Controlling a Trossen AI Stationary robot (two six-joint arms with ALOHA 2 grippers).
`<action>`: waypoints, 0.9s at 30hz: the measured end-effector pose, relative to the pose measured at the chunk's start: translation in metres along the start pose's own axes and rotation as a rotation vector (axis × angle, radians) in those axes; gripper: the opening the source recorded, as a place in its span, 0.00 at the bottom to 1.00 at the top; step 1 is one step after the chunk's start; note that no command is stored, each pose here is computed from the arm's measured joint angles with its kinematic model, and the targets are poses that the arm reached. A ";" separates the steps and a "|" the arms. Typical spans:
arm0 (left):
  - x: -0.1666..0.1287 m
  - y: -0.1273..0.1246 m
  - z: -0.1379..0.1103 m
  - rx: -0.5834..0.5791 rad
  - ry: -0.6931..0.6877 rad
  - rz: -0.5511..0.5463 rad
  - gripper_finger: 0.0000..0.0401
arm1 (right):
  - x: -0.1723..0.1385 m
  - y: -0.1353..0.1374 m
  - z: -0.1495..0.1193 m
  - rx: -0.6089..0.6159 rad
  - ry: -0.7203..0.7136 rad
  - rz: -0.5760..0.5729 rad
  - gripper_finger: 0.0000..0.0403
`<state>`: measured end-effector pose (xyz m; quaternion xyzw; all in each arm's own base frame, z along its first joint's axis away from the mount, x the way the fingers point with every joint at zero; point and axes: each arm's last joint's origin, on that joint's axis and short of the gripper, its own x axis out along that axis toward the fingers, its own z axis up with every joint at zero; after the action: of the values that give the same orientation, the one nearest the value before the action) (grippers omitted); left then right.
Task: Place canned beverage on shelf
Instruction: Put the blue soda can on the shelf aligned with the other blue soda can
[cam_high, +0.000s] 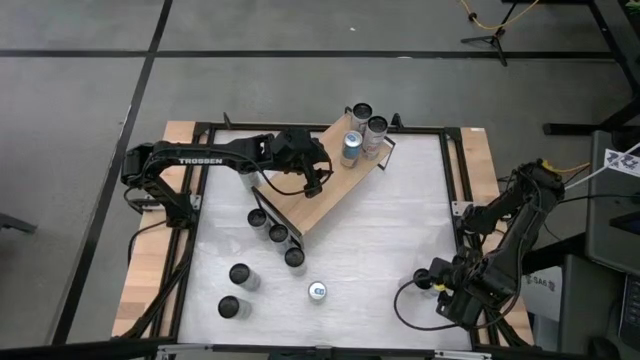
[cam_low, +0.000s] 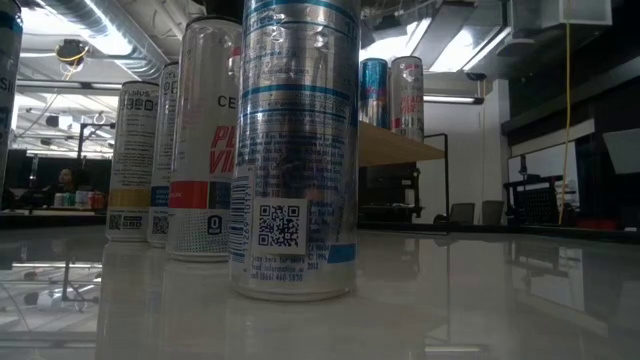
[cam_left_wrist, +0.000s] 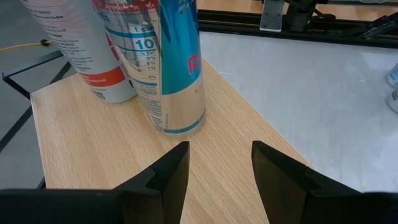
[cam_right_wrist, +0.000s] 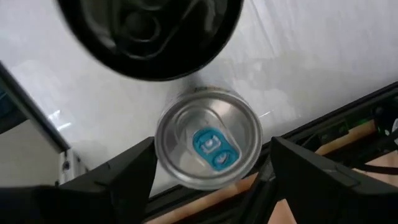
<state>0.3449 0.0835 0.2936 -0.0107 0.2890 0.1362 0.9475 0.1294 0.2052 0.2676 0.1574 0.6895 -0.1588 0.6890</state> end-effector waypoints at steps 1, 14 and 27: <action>0.000 0.000 0.000 0.000 0.000 0.000 0.41 | 0.001 0.000 0.000 0.000 -0.003 -0.004 0.76; 0.000 0.000 0.000 0.000 0.000 0.000 0.41 | 0.027 0.000 0.001 0.001 -0.038 0.018 0.76; 0.000 0.000 0.000 -0.001 0.000 0.000 0.41 | 0.032 0.000 0.001 0.001 -0.038 0.018 0.75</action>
<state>0.3449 0.0834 0.2935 -0.0112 0.2891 0.1363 0.9475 0.1302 0.2043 0.2352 0.1608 0.6748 -0.1561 0.7032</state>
